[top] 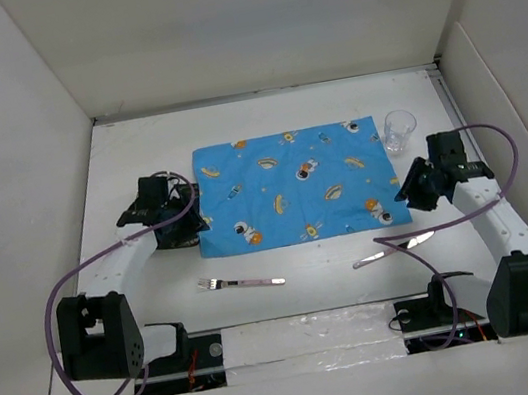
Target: Set the dinner table for one person
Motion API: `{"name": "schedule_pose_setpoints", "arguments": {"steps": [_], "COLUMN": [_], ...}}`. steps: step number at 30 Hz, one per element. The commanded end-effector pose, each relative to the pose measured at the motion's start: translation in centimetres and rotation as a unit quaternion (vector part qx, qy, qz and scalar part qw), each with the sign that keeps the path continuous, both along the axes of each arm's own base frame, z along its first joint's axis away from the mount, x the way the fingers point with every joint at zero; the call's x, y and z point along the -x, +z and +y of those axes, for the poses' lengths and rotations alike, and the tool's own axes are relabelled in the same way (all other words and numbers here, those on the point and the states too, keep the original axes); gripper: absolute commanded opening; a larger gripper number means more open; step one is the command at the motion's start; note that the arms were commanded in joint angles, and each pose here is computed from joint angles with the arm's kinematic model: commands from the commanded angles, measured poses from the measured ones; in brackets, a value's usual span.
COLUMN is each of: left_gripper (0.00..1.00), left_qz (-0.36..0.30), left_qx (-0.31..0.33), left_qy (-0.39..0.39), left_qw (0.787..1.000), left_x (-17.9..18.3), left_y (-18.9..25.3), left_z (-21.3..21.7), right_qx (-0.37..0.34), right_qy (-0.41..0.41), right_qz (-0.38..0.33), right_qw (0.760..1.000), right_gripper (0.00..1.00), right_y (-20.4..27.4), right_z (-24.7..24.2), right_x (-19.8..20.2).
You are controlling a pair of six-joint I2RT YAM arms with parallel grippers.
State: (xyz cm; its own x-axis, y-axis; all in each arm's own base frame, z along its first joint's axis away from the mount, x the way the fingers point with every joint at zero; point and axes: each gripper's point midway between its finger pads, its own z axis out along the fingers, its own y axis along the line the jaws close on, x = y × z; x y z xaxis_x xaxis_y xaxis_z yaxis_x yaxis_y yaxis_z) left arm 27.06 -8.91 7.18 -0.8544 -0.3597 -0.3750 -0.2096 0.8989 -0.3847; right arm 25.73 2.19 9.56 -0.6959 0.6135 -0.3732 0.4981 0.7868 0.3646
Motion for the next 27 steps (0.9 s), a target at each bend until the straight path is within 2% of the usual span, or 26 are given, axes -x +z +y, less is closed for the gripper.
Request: {"name": "schedule_pose_setpoints", "arguments": {"steps": [1,6,9,10,11,15,16,19,20,26,27], "left_gripper": [0.39,0.36,0.22,0.19,0.13,0.06,0.12,0.30,0.38,0.44,0.45], "left_qz": [-0.076,-0.139,-0.177,-0.179,-0.181,-0.143,-0.119,-0.107,-0.103,-0.056,-0.053], "left_qx": [-0.004,-0.030,-0.057,-0.064,-0.066,-0.062,-0.056,-0.024,-0.013,0.033,0.039], "left_qy": [0.006,0.021,0.047,0.057,0.065,0.154,0.199,0.224,0.253,0.331,0.356], "left_qw": [0.997,0.990,0.982,0.980,0.979,0.976,0.971,0.969,0.962,0.942,0.932], "left_x": [-2.8,-4.6,-5.5,-5.5,-5.3,-4.4,-3.5,-2.7,-2.5,-0.5,-0.3], "left_y": [5.8,10.7,13.2,13.3,13.3,10.6,8.8,7.6,7.3,3.2,2.7], "left_z": [0.3,1.3,2.7,3.1,3.3,6.9,8.8,8.8,9.7,11.7,12.8], "right_qx": [0.011,0.007,-0.024,-0.035,-0.046,-0.040,-0.037,-0.036,-0.036,-0.053,-0.061], "right_qy": [0.005,0.017,0.067,0.077,0.104,0.139,0.158,0.187,0.196,0.255,0.265], "right_qz": [-0.038,-0.089,-0.142,-0.160,-0.162,-0.156,-0.155,-0.158,-0.157,-0.146,-0.143], "right_qw": [0.999,0.996,0.987,0.983,0.980,0.977,0.974,0.969,0.967,0.955,0.952], "right_gripper": [0.44,0.45,0.16,0.03,0.00,0.00,0.00,0.01,0.03,0.22,0.24], "right_y": [3.0,6.4,9.0,9.7,9.9,9.8,9.8,9.9,9.7,8.6,8.5], "right_z": [-0.4,0.0,2.8,3.7,5.5,8.8,10.0,11.7,12.2,15.1,15.7], "right_x": [-1.1,-1.8,-2.4,-2.9,-2.8,-3.0,-2.8,-2.3,-2.1,-0.1,0.4]}}
